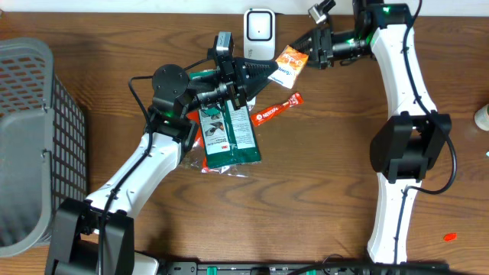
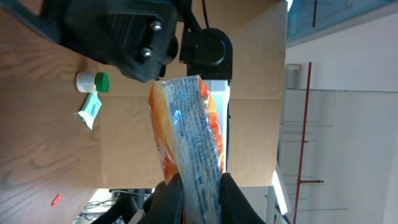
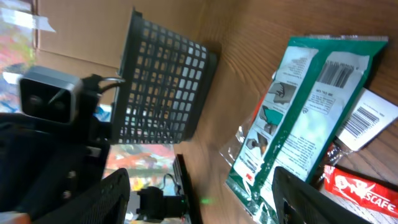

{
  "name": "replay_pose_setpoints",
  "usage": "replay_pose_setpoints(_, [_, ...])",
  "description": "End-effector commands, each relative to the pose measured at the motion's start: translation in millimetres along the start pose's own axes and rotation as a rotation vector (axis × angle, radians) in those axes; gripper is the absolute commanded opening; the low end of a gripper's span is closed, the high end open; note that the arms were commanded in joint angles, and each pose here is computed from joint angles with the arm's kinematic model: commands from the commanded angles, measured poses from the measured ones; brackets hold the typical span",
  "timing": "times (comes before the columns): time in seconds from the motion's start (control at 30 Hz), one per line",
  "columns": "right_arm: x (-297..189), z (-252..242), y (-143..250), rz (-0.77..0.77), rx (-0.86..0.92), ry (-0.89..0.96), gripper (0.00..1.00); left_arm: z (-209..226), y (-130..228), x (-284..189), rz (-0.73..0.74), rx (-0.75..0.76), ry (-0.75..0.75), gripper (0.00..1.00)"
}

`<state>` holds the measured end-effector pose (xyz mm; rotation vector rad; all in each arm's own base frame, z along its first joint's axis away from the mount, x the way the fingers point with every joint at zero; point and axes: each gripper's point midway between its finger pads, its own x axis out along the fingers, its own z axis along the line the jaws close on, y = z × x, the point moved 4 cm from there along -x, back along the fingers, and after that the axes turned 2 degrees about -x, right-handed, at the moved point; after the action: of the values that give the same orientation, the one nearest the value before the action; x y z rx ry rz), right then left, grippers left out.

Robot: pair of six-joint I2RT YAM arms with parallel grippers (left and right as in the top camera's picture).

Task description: Scan the item barcode

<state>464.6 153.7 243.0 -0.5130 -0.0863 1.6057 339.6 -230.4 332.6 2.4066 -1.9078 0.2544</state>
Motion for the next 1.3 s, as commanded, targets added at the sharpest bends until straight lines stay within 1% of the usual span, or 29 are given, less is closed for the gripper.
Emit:
replay_pose_setpoints(0.0, [-16, 10, -9, -0.045, 0.031, -0.036, 0.70, 2, 2, -2, 0.016, 0.024, -0.005, 0.08])
replay_pose_setpoints(0.13, [-29, 13, -12, -0.077, 0.044, -0.074, 0.68, 2, 2, -2, 0.016, 0.024, -0.005, 0.08])
replay_pose_setpoints(0.23, [-36, 22, -14, -0.102, 0.045, -0.154, 0.66, 2, 2, -2, 0.016, 0.024, -0.005, 0.08])
replay_pose_setpoints(0.33, [-43, 32, -17, -0.128, 0.034, -0.238, 0.67, 2, 2, -2, 0.013, 0.024, -0.005, 0.08])
replay_pose_setpoints(0.57, [-57, 40, -11, -0.138, 0.163, -0.236, 0.67, 2, 0, -2, 0.004, 0.025, -0.003, 0.08])
replay_pose_setpoints(0.77, [-71, 68, -3, -0.162, 0.095, -0.215, 0.67, 2, 0, -2, -0.003, 0.025, -0.001, 0.08])
replay_pose_setpoints(0.93, [-72, 92, 8, -0.150, 0.062, -0.187, 0.66, 2, -1, -2, -0.004, 0.036, -0.001, 0.08])
replay_pose_setpoints(1.27, [-51, 93, 16, -0.079, 0.046, -0.121, 0.64, 2, -1, -2, -0.004, 0.035, -0.001, 0.08])
